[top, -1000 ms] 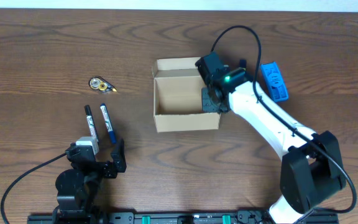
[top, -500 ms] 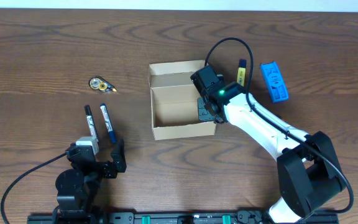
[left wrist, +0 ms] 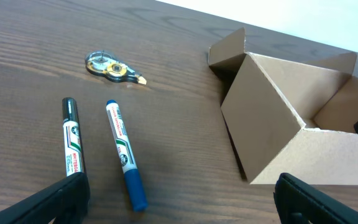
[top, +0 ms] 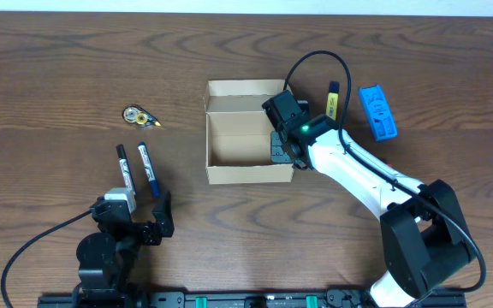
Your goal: Pack container
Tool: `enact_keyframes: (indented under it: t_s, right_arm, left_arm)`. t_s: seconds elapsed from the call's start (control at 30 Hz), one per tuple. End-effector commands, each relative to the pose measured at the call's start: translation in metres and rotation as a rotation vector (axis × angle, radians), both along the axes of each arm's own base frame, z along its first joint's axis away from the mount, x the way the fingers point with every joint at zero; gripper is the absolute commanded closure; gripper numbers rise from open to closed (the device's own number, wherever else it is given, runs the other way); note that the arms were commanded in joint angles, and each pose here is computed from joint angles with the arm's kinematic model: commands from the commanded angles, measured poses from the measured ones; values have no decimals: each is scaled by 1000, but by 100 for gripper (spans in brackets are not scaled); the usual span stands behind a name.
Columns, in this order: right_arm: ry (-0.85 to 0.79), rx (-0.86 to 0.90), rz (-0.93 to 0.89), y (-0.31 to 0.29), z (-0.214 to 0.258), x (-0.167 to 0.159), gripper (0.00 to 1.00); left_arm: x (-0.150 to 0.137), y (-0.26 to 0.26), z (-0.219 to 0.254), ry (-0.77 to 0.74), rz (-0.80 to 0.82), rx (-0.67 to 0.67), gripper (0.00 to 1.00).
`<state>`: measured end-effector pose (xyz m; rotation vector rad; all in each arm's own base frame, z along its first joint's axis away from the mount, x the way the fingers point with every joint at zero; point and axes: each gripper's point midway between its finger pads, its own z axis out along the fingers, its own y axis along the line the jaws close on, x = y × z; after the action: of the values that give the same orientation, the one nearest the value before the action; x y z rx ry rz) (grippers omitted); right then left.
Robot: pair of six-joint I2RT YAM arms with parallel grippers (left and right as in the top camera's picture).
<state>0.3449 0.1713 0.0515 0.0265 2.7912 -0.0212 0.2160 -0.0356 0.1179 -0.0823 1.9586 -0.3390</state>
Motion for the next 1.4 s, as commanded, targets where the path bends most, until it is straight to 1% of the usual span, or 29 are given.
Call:
enact_keyframes:
  t_s: [0.0, 0.27, 0.3, 0.33, 0.37, 0.43, 0.53, 0.63, 0.67, 0.73, 0.77, 0.9, 1.03, 1.2, 1.37]
  right_arm:
    - [-13, -16, 28, 1, -2, 1, 99]
    - [-15, -20, 37, 1, -2, 2, 98]
    - [-14, -21, 37, 1, -2, 2, 91]
    - [-12, -21, 37, 1, -2, 1, 72]
    - [-12, -21, 37, 1, -2, 1, 58]
    - [-8, -11, 40, 3, -2, 1, 36]
    - [-5, 0, 42, 4, 6, 1, 32]
    - [-27, 12, 34, 2, 27, 4, 27]
    - [-42, 20, 30, 1, 38, 6, 21]
    - [-82, 42, 21, -2, 62, 8, 4]
    - [-109, 50, 28, -5, 76, 9, 1]
    - [-245, 46, 80, -24, 131, 13, 1]
    - [-323, -17, 74, -68, 164, 14, 1]
    - [-298, -100, -10, -138, 166, 17, 1]
    - [-258, -119, -5, -184, 153, 28, 1]
  left_arm:
    - [0, 0, -8, 17, 6, -15, 5]
    - [0, 0, -8, 17, 6, -15, 4]
    - [0, 0, -8, 17, 6, -15, 5]
    - [0, 0, -8, 17, 6, -15, 5]
    - [0, 0, -8, 17, 6, -15, 5]
    - [0, 0, -8, 17, 6, -15, 5]
    - [0, 0, -8, 17, 6, -15, 4]
    - [0, 0, -8, 17, 6, -15, 5]
    - [0, 0, -8, 17, 6, -15, 5]
    - [0, 0, -8, 17, 6, -15, 5]
    - [0, 0, -8, 17, 6, -15, 5]
    - [0, 0, -8, 17, 6, -15, 5]
    - [0, 0, -8, 17, 6, -15, 5]
    - [0, 0, -8, 17, 6, -15, 5]
    - [0, 0, -8, 17, 6, -15, 5]
